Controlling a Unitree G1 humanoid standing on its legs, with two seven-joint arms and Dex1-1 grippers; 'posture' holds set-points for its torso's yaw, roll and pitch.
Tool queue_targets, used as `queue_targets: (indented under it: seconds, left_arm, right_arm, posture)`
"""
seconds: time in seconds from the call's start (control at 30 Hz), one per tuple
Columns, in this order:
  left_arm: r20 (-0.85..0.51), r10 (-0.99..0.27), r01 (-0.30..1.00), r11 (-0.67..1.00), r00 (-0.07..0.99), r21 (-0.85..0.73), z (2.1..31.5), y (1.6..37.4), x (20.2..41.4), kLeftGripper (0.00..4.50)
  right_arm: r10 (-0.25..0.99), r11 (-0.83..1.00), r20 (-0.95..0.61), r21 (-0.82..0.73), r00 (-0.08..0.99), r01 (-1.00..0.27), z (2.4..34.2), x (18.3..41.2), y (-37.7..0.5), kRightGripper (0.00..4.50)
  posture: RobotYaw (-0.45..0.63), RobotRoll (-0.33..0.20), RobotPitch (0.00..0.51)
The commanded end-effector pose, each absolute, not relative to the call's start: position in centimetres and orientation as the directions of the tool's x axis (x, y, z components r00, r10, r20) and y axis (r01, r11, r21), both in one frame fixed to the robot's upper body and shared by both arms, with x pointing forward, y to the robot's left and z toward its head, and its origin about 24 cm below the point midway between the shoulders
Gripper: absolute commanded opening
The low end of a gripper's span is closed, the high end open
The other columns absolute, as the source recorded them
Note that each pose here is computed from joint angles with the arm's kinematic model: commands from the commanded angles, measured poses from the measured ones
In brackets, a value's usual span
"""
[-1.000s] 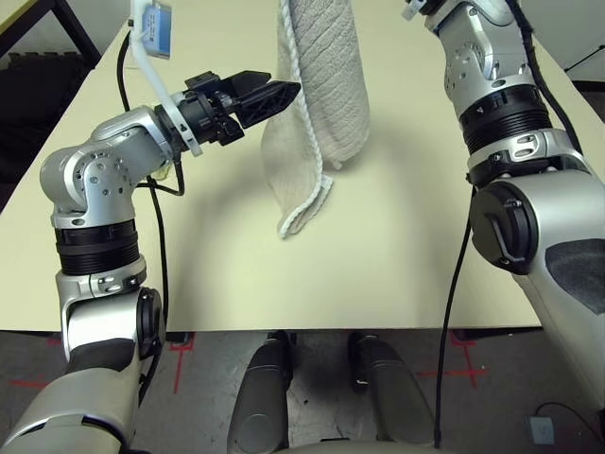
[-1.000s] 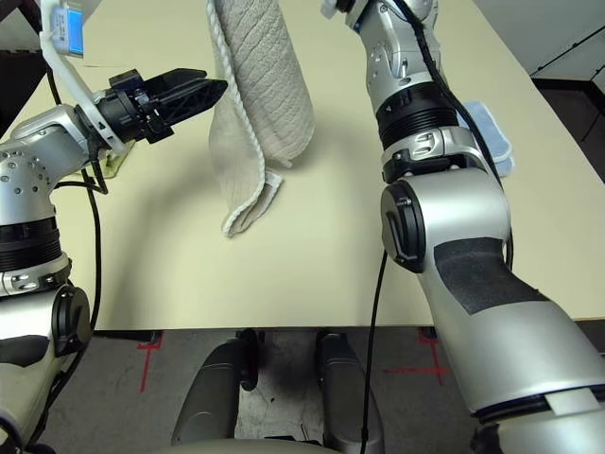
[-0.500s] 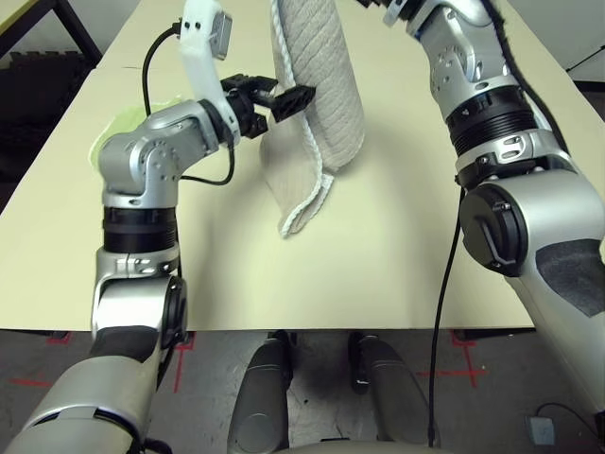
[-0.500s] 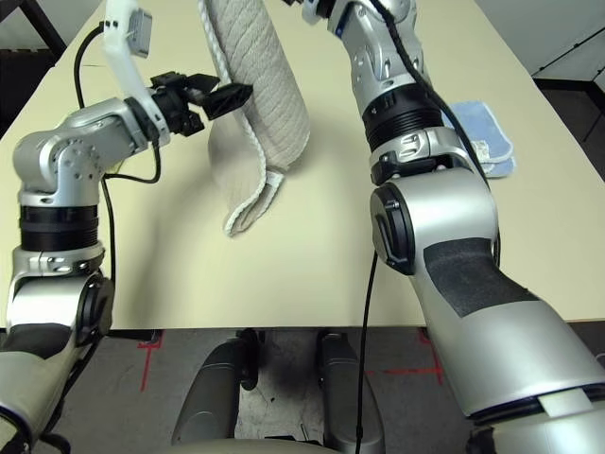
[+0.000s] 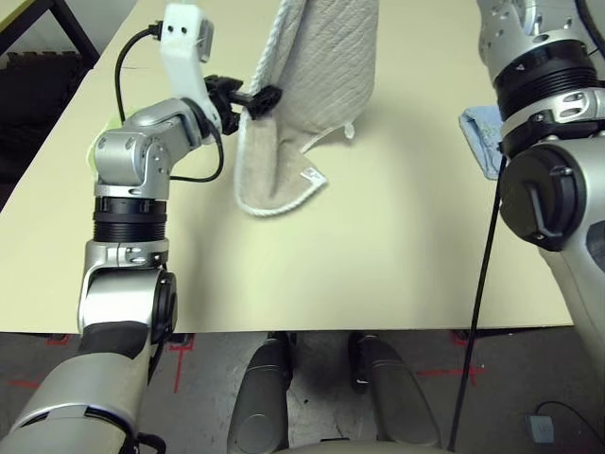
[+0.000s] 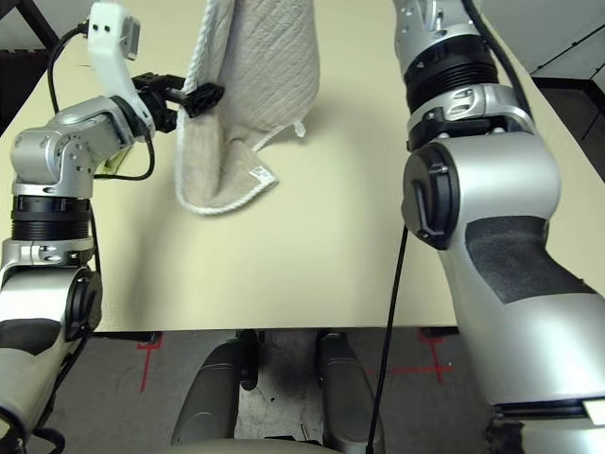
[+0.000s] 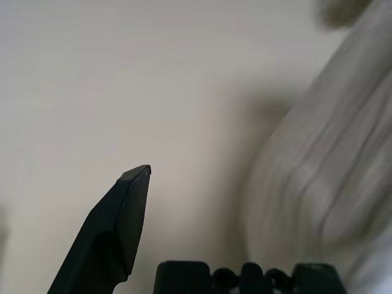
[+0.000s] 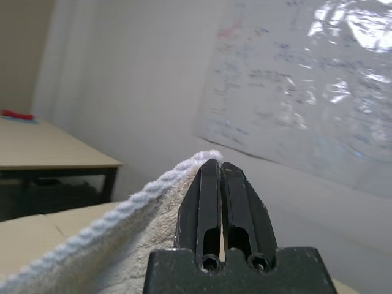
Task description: Fold the towel and set it aside.
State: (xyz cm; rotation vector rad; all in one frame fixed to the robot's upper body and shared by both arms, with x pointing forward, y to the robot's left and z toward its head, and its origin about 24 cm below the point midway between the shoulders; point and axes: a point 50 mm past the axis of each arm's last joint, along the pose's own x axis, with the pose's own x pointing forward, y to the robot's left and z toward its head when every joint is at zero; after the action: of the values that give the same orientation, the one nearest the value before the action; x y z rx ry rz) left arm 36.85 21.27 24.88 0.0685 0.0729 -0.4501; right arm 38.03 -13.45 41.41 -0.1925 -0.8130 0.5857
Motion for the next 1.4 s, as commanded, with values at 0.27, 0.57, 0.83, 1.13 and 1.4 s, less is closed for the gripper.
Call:
queue_targets:
  seconds: [0.27, 0.57, 0.83, 1.13, 1.4]
  left_arm:
    - [-0.215, -0.562, 0.585, 0.809, 0.799, 0.059, 22.5, 22.1, 35.0, 4.5]
    - [-0.325, -0.609, 0.662, 0.745, 0.724, 0.078, 20.7, 24.4, 33.4, 4.5]
    - [-0.362, -0.599, 0.677, 0.723, 0.715, 0.141, 20.5, 26.0, 33.3, 4.5]
    - [-0.418, -0.634, 0.718, 0.693, 0.65, 0.065, 20.3, 25.9, 32.5, 4.5]
    - [-0.438, -0.61, 0.684, 0.729, 0.66, 0.016, 19.1, 26.2, 33.0, 4.5]
  right_arm:
    - [0.556, 0.829, 0.611, -0.35, 0.564, -0.437, 39.6, 38.8, -13.5, 0.08]
    - [0.501, 0.865, 0.556, -0.313, 0.663, -0.392, 37.1, 39.9, -15.7, 0.08]
    - [0.502, 0.865, 0.528, -0.301, 0.685, -0.402, 35.7, 40.2, -15.9, 0.08]
    - [0.509, 0.861, 0.525, -0.303, 0.682, -0.409, 35.4, 40.3, -15.7, 0.08]
    - [0.516, 0.856, 0.534, -0.311, 0.669, -0.413, 35.9, 40.1, -15.6, 0.08]
  posture:
    - [0.01, 0.0, 0.211]
    - [0.0, 0.0, 0.223]
    - [-0.01, 0.0, 0.226]
    - [-0.01, 0.0, 0.229]
    - [-0.02, 0.0, 0.23]
